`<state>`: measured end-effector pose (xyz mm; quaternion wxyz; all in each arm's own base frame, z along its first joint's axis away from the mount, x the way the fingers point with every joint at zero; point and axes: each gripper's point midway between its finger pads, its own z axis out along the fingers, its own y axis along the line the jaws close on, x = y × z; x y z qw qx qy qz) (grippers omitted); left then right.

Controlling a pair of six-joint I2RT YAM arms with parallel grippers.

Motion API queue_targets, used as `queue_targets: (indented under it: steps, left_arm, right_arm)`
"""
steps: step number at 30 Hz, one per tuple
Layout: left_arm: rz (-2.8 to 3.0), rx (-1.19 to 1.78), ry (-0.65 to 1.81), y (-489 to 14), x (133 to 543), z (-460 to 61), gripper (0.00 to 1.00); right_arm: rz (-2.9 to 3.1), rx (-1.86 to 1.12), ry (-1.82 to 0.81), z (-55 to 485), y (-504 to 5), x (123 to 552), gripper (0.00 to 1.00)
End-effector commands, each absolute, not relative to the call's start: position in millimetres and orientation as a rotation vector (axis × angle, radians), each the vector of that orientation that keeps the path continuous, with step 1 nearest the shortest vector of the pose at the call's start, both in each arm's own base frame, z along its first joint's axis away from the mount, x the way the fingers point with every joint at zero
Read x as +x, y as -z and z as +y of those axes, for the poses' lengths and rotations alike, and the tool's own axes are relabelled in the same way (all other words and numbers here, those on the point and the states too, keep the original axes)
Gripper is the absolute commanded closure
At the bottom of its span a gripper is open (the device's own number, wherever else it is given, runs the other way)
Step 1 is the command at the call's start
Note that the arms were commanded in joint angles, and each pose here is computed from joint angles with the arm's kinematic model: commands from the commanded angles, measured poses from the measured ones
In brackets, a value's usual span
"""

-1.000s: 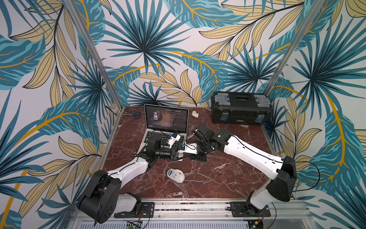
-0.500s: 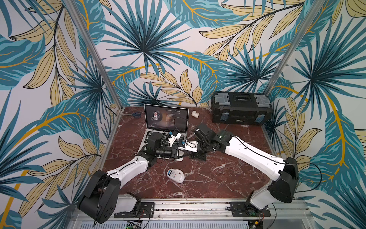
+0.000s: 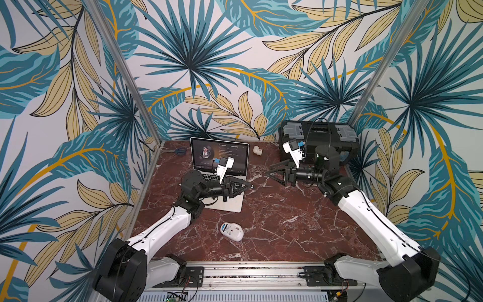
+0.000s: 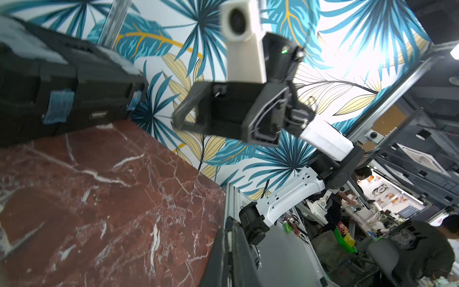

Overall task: Remove the wireless mouse receiver from the laptop
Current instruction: Adjust the USB plug.

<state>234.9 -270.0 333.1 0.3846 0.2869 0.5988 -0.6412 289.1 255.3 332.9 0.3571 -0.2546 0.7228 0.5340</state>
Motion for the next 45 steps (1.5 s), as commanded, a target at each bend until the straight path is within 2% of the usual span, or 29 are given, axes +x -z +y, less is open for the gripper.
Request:
queue_targets:
  steps: [1,5,13,28,45]
  left_arm:
    - [1.323,0.834,1.563,-372.6,222.7,-266.3,1.00]
    - [1.322,0.842,1.563,-372.3,221.8,-266.7,1.00]
    - [1.338,0.841,1.558,-370.8,221.9,-267.6,1.00]
    - [1.347,0.836,1.550,-368.5,223.1,-268.5,1.00]
    - [1.348,0.829,1.512,-367.9,224.1,-266.6,1.00]
  right_arm:
    - [1.784,-0.738,-1.646,265.8,-355.6,261.3,0.33]
    - [1.764,-0.792,-1.667,273.1,-354.0,253.1,0.35]
    - [1.756,-0.840,-1.728,289.6,-346.8,249.8,0.46]
    - [1.735,-0.924,-1.769,307.6,-350.5,240.4,0.73]
    - [1.772,-0.955,-1.778,308.1,-343.4,227.5,0.81]
